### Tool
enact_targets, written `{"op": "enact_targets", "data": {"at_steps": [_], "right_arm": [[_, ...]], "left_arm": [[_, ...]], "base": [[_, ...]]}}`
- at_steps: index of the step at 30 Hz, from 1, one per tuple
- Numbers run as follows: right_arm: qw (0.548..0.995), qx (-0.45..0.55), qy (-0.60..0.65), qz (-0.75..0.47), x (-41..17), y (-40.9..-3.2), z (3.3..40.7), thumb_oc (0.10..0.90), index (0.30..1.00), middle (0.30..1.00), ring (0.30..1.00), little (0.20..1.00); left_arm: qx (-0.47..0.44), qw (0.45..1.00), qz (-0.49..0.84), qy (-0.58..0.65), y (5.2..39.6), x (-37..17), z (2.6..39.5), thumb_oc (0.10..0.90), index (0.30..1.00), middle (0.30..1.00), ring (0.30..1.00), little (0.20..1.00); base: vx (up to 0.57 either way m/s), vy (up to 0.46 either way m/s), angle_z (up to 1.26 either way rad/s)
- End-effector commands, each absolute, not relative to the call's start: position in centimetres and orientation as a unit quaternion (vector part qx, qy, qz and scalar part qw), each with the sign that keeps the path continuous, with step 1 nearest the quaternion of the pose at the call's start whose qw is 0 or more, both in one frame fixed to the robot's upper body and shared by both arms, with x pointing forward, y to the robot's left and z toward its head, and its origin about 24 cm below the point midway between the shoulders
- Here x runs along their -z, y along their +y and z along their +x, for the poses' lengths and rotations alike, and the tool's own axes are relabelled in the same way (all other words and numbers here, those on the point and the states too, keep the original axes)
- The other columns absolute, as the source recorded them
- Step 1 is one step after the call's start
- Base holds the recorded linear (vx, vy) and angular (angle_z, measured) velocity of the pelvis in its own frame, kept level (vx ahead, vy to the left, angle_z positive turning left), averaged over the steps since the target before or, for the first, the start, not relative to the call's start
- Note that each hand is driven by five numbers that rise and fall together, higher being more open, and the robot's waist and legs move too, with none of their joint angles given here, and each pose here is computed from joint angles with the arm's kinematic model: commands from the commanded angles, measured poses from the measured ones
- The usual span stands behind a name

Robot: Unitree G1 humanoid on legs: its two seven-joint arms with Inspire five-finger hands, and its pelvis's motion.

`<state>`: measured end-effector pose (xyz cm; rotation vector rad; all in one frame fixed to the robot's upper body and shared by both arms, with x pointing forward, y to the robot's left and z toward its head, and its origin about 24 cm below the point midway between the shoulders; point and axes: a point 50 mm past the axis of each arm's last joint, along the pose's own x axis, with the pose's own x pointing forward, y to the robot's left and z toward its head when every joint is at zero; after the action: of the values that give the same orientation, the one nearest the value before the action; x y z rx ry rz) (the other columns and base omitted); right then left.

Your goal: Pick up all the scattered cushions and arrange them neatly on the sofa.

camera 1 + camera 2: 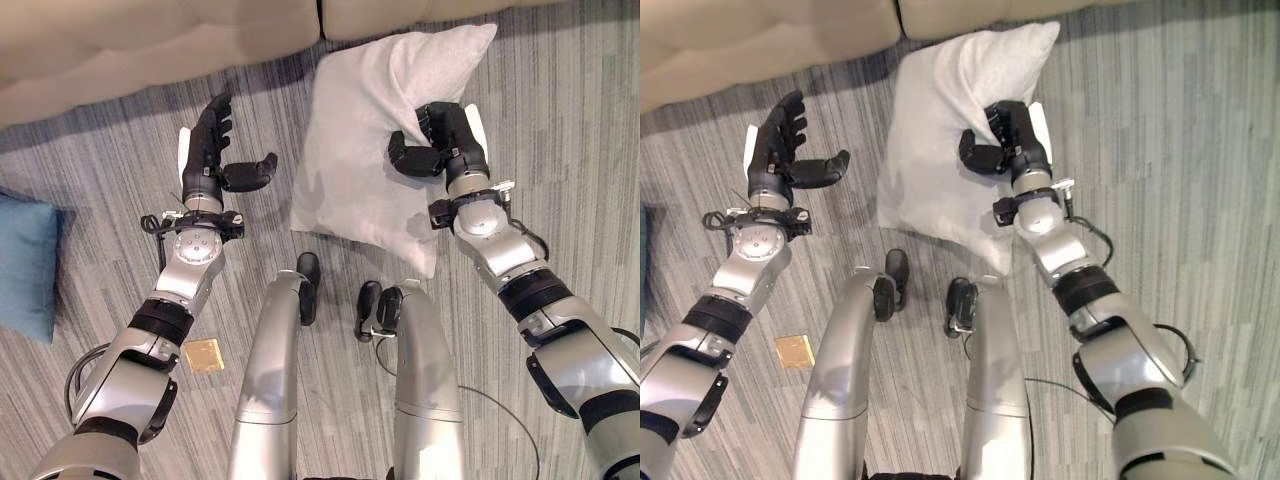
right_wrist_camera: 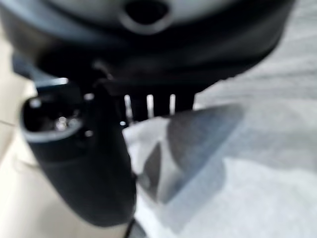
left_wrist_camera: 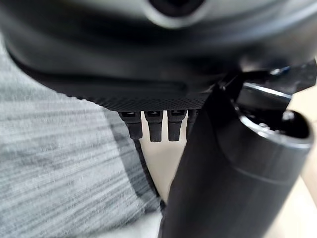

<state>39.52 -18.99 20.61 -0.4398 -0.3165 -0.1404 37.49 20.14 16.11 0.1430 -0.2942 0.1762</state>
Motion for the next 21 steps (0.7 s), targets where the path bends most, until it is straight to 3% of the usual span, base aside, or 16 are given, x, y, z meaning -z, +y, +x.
{"op": "enact_targets", "data": {"at_steps": [1,2,11,21], "right_arm": [[0.939,0.035,-0.298,-0.169,-23.0,-17.3,36.9,0.4,0.3,0.3,0.3,0.3],[0.944,0.039,-0.277,-0.176,-20.4,-18.2,35.9,0.4,0.3,0.3,0.3,0.3],[0.946,0.032,-0.196,-0.254,-13.9,-21.2,32.5,0.4,0.3,0.3,0.3,0.3],[0.902,0.014,-0.208,-0.378,-15.3,-24.4,29.8,0.4,0.3,0.3,0.3,0.3]], "left_arm": [[-0.077,0.985,0.069,-0.137,20.5,-12.3,35.4,0.8,0.9,0.9,0.9,0.9],[-0.07,0.99,0.068,-0.101,20.7,-9.6,34.1,0.8,0.9,0.9,0.9,0.9],[-0.05,0.997,0.052,0.028,21.8,-1.8,28.9,0.8,0.9,0.9,0.9,0.9],[-0.044,0.989,0.068,0.123,23.2,2.8,24.2,0.8,0.9,0.9,0.9,0.9]], "base": [[-0.03,-0.025,0.24],[-0.02,-0.019,0.26],[0.1,-0.048,0.17],[0.18,-0.005,0.01]]}}
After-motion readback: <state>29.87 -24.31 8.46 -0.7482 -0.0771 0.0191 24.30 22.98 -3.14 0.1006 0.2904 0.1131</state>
